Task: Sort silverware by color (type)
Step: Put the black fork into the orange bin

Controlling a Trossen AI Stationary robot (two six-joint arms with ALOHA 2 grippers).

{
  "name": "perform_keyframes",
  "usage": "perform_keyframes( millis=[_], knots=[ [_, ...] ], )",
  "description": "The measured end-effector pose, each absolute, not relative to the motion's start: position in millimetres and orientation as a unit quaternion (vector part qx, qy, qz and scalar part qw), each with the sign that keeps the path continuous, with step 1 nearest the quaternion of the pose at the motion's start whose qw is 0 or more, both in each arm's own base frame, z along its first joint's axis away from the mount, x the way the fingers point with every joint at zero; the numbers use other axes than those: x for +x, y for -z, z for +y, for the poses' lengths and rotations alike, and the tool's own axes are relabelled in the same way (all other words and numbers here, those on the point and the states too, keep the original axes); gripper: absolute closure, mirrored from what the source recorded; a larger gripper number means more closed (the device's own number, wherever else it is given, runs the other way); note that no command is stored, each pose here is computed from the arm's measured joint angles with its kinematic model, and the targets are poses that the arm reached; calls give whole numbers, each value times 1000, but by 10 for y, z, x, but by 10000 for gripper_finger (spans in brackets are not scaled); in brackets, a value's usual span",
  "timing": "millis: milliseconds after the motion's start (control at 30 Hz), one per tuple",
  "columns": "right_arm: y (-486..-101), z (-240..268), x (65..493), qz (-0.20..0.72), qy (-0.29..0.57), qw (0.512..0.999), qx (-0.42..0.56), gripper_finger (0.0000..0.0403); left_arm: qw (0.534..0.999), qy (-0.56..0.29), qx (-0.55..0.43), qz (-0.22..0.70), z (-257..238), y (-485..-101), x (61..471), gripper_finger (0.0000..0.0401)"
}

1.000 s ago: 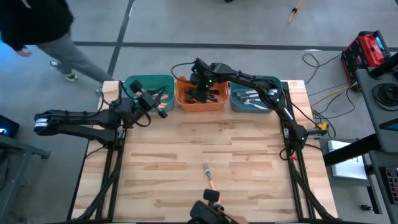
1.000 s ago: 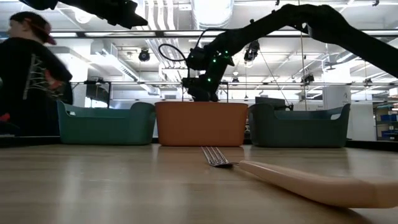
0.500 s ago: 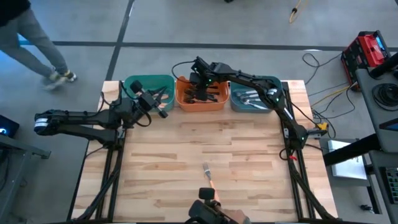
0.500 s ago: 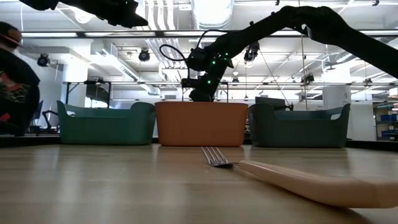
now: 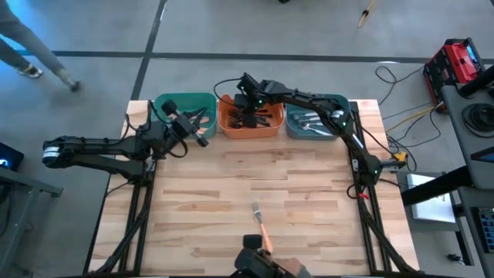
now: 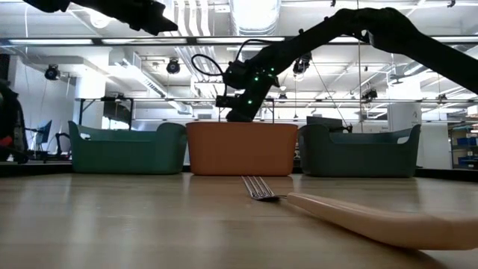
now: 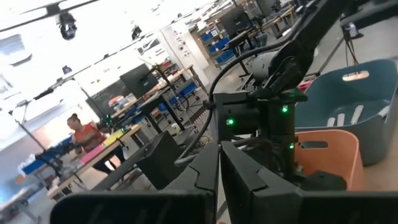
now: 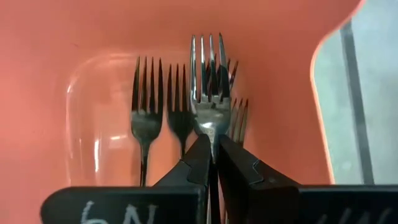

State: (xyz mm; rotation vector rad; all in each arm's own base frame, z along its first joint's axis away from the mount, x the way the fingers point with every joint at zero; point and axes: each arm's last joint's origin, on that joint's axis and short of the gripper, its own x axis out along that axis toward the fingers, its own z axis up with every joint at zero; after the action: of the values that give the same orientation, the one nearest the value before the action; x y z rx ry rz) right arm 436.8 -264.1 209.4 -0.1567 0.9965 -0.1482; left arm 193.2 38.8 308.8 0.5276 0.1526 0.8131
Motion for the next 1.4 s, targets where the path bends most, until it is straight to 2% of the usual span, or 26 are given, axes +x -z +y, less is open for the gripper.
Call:
perform_keyframes(
  millis=[433, 967, 1400],
  knots=[
    [-2021, -2658, 4349, 482, 70, 869, -84, 390, 883, -345, 309, 80, 371, -3088, 1955, 401],
    [-2016, -2686, 4329, 482, 79, 870, -70, 390, 892, -349, 279, 67, 374, -3099, 1954, 401],
    [-1864, -2685, 4275, 500, 79, 861, -50, 390, 894, -348, 272, 71, 375, -3086, 1956, 401]
  ],
)
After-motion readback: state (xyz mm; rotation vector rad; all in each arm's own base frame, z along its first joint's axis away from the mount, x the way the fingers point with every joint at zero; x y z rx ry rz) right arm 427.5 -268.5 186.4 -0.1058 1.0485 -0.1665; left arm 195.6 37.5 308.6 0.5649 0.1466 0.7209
